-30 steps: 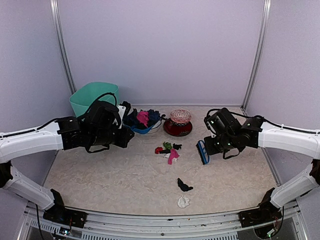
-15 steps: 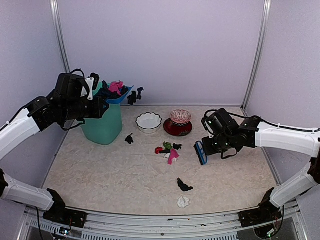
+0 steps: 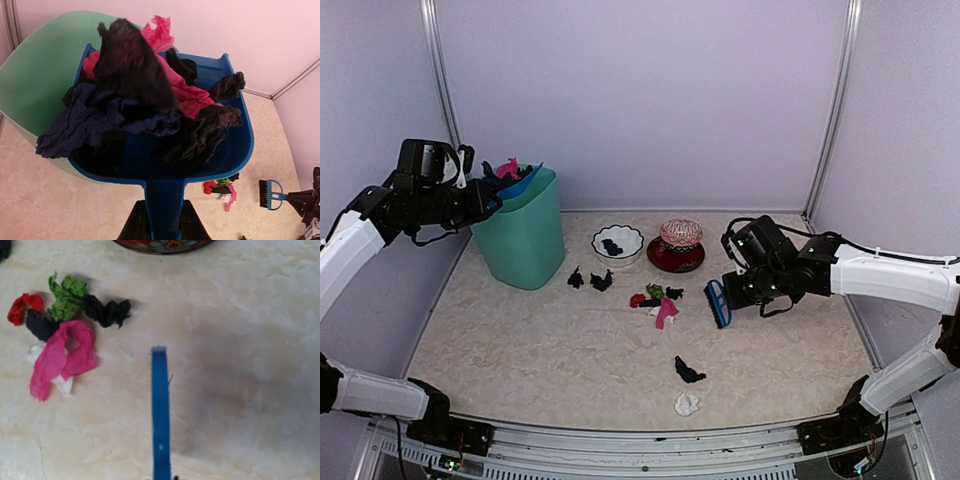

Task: Sweep away the paper scraps from the table
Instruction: Dump the paper scraps in the dustpan into the trash bin.

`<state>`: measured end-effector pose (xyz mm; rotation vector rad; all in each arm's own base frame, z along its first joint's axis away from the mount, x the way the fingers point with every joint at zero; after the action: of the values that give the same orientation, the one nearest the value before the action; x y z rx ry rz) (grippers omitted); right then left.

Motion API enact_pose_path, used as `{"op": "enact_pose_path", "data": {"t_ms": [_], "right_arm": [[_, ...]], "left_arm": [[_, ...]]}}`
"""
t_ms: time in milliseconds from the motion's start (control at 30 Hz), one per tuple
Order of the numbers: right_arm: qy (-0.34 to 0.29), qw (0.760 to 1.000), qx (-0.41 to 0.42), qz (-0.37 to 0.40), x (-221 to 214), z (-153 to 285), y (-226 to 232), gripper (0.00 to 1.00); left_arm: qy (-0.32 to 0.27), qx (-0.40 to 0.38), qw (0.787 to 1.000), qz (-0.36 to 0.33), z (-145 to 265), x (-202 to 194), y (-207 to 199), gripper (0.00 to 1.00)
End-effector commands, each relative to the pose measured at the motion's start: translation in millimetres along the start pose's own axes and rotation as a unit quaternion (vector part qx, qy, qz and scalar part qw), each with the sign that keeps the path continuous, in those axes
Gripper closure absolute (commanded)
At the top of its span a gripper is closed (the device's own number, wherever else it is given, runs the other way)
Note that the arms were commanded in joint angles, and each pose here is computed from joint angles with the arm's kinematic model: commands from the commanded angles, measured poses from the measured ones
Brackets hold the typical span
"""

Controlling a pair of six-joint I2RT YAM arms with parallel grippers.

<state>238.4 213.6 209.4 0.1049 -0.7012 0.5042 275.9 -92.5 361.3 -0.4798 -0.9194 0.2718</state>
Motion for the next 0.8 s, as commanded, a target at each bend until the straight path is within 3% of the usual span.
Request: {"op": "enact_pose_path", "data": {"t_ms": [0,200,467,767], "right_arm": [[-0.003,1.000,-0.001,-0.007,-3,-4,-3,1.00],[-0.004,1.000,0.000,-0.012,-5,-2,-4,1.00],[-0.057,0.998,0.026,-0.014,19,16,-1,1.00],[-0.125,0.991,0.025,0.041,78,23,6,1.00]], "left_arm": [[0.055,-0.101,0.992,0.050,0,8,-7,1.00],[0.104,-0.203,0.963,0.146,-10,22,6,1.00],[0.127,-0.346,0.876,0.312,-4,40,23,1.00],[0.105,-0.405,0.799,0.432,5,60,27,1.00]]}}
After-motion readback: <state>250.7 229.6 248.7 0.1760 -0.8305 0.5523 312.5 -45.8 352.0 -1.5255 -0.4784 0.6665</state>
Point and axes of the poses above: each gripper's point midway between its finger pads, its own z axis back along the fingers, its own y axis along the line the jaws close on, x = y × z, the point moved 8 cm from there along z, back along the fingers, and after that the axes turned 13 degrees about z, right-handed, at the moved point
